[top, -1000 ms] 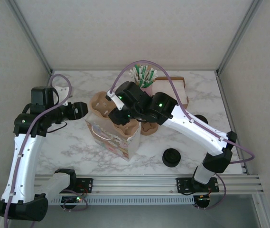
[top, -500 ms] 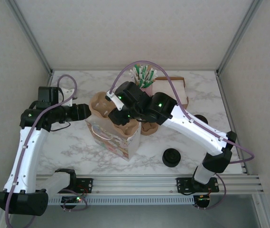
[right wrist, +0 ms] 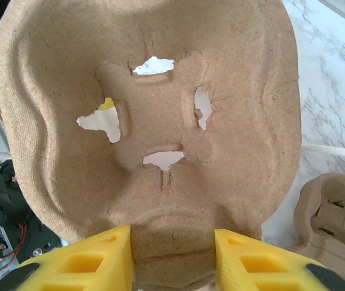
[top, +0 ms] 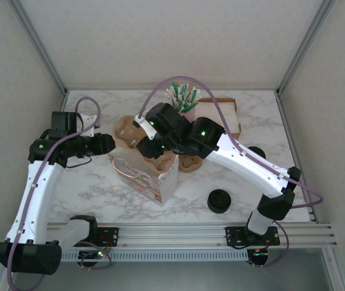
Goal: Pack the takeout coffee
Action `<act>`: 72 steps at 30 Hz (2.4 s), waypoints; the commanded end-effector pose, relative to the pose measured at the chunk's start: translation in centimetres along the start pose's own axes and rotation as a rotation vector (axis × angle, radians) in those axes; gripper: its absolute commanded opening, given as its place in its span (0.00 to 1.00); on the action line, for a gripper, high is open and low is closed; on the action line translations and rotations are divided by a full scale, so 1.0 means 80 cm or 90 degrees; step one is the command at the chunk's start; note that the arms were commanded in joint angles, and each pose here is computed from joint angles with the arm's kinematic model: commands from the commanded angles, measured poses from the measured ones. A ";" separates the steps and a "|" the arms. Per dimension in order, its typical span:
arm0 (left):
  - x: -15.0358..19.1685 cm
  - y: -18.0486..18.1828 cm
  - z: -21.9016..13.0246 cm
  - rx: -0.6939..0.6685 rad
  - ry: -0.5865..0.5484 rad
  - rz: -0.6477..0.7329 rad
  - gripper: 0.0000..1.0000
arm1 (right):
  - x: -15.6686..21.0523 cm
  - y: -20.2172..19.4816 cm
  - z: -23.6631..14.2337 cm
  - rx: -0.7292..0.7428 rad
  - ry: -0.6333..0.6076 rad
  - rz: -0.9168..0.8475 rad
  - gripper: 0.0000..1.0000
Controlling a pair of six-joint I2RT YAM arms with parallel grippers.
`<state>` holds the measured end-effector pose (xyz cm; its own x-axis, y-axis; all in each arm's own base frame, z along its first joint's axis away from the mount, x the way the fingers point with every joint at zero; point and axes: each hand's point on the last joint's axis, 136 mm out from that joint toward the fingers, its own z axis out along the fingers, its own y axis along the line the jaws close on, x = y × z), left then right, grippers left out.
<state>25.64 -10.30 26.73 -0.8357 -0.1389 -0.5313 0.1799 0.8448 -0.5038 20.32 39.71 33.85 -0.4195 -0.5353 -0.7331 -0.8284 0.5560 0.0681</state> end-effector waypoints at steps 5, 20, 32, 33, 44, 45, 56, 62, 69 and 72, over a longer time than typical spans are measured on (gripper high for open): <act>-0.003 -0.001 -0.006 0.000 -0.046 -0.002 0.28 | -0.034 0.006 -0.009 -0.006 -0.059 0.015 0.36; -0.010 -0.006 -0.012 0.010 -0.081 -0.010 0.21 | -0.064 0.008 -0.019 -0.014 -0.130 0.039 0.35; -0.008 -0.010 -0.014 0.021 -0.086 -0.017 0.20 | -0.035 0.005 0.014 -0.005 -0.095 0.021 0.35; -0.008 -0.009 -0.015 0.019 -0.087 -0.017 0.20 | -0.033 0.005 0.015 -0.004 -0.092 0.018 0.35; -0.009 -0.005 -0.015 0.008 -0.094 -0.026 0.15 | 0.006 0.002 0.025 0.000 -0.033 -0.014 0.35; -0.009 -0.005 -0.014 0.009 -0.092 -0.025 0.18 | 0.006 0.001 0.024 0.002 -0.033 -0.017 0.35; 0.000 -0.006 -0.024 -0.004 -0.074 0.006 0.41 | -0.008 -0.001 0.015 0.008 -0.059 -0.002 0.35; 0.007 0.001 -0.013 -0.011 -0.044 -0.001 0.41 | -0.006 -0.002 0.015 0.011 -0.057 -0.003 0.35; 0.000 -0.011 -0.024 0.011 -0.078 0.010 0.47 | -0.002 -0.003 0.018 0.014 -0.048 -0.006 0.35; 0.000 -0.013 -0.028 0.013 -0.084 0.009 0.48 | -0.002 -0.004 0.017 0.017 -0.048 -0.005 0.35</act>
<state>24.83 -9.54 27.31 -0.7797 -0.1994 -0.5936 0.1610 0.8522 -0.4978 21.35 40.93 31.59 -0.4024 -0.5109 -0.7596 -0.8224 0.5663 0.0548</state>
